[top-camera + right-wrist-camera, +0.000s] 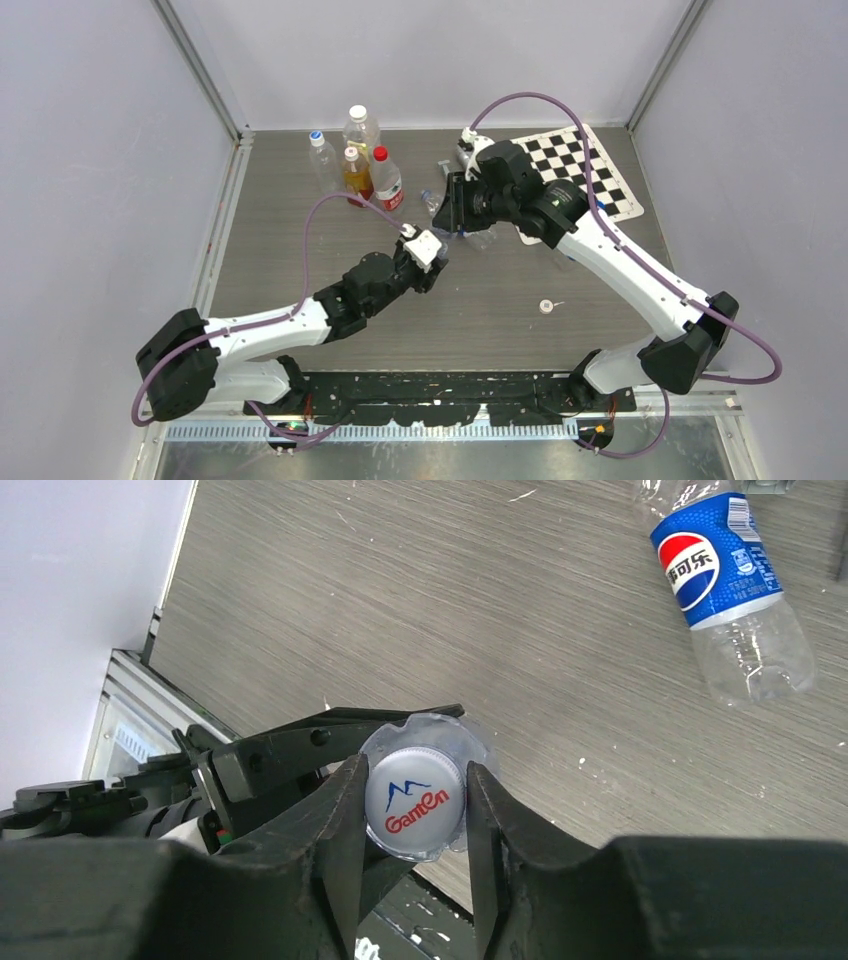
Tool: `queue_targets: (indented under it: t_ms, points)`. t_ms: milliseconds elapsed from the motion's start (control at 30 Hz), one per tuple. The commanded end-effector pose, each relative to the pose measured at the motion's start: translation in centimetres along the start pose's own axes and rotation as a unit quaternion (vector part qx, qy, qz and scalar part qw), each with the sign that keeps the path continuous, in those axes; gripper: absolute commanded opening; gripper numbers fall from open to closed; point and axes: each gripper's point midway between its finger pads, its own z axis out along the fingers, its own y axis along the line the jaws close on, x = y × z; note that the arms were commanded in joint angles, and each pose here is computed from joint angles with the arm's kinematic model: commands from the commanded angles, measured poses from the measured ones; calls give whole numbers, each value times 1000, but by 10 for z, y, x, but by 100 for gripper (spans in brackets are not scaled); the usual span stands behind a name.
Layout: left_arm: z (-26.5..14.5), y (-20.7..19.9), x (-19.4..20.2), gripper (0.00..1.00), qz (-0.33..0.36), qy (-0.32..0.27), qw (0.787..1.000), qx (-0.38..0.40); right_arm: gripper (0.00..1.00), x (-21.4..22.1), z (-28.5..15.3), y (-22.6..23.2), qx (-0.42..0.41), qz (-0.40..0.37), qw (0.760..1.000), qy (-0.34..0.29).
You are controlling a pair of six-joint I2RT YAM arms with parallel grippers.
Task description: Screw on the bottle caps
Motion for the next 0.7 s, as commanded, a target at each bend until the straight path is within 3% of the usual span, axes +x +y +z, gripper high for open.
queue_targets:
  t_ms: [0,133,300,667]
  points:
    - [-2,13,-37,49,-13,-46,999,-26,1,-15,-18,-7,34,-23,999,-29]
    - [-9,18,-33,73,-6,-39,999,-24,1,-21,-35,-37,104,-33,993,-45]
    - [-21,28,-24,92,1,-27,999,-32,1,-22,-59,-82,182,-24,981,-59]
    - [-74,99,8,100,-4,36,991,-132,1,-15,-91,-164,306,4,944,-123]
